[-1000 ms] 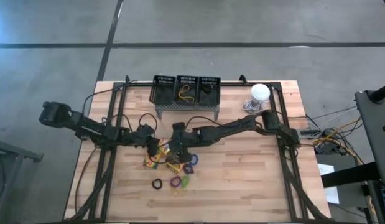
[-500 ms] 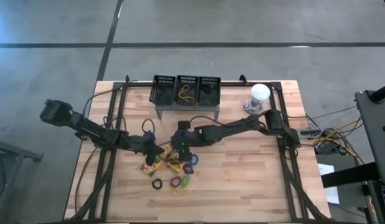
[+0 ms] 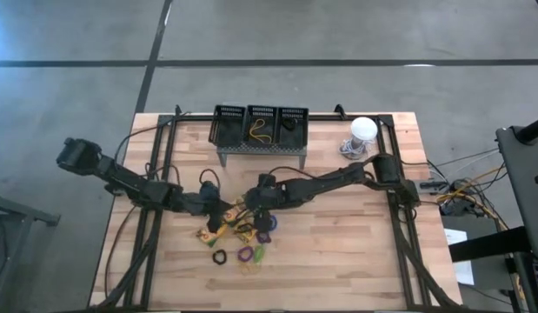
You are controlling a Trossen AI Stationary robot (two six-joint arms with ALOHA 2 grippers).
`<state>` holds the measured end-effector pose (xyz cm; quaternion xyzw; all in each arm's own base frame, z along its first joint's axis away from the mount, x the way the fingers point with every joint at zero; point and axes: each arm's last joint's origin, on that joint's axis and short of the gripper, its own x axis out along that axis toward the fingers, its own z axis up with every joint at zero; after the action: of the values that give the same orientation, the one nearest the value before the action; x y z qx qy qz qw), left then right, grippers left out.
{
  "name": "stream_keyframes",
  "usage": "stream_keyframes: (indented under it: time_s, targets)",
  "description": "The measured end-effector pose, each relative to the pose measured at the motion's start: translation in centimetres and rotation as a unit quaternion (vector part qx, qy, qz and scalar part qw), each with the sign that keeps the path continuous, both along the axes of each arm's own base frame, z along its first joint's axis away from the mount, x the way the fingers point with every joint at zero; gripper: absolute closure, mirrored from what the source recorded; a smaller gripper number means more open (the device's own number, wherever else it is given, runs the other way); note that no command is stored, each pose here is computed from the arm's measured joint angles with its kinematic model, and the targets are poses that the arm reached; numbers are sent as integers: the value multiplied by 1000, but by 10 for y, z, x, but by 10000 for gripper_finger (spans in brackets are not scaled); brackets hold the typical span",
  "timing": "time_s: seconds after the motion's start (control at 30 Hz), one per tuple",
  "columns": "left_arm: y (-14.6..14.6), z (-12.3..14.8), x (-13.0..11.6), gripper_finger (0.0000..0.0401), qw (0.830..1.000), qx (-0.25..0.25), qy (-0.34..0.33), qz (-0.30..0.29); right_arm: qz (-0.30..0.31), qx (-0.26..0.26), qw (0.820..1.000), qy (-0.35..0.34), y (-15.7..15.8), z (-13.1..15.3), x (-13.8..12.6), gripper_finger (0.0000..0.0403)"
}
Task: Pick & Place Office Desk Supplies
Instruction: Put the yellow crayon box into the left black bin on the shelf
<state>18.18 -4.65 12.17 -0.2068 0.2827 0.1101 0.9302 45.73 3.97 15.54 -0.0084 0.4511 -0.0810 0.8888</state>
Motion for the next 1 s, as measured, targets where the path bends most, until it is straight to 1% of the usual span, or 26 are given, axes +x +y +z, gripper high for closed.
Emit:
stream_keyframes:
  time_s: [0.1,0.2,0.23,0.33,0.4,0.47,0.63,0.7,0.77,1.0]
  targets:
    - [-7,6,2,398,997,19,73,-1,-10,26,1000,9,-4,-8,-5,177]
    - [-17,14,2,398,992,28,120,-13,-1,72,997,-6,-10,-11,-5,177]
    - [-20,15,1,398,991,33,126,-18,4,95,995,-15,-14,-13,-4,177]
    - [-27,16,0,398,992,34,115,-34,15,172,984,-45,-29,-20,-3,172]
    - [-28,12,-3,398,993,33,110,-38,13,205,977,-56,-39,-25,-5,164]
    - [-25,6,-7,398,992,37,113,-35,5,227,972,-60,-46,-29,-7,154]
    - [-19,-12,-19,398,994,33,102,-33,-24,248,965,-80,-55,-36,-10,138]
    - [-18,-15,-21,398,995,27,88,-33,-28,256,962,-91,-56,-38,-12,134]
    - [-16,-19,-24,398,996,22,75,-32,-38,267,958,-95,-56,-40,-12,133]
    - [-11,-25,-28,398,998,16,63,-23,-54,289,952,-87,-55,-42,-14,139]
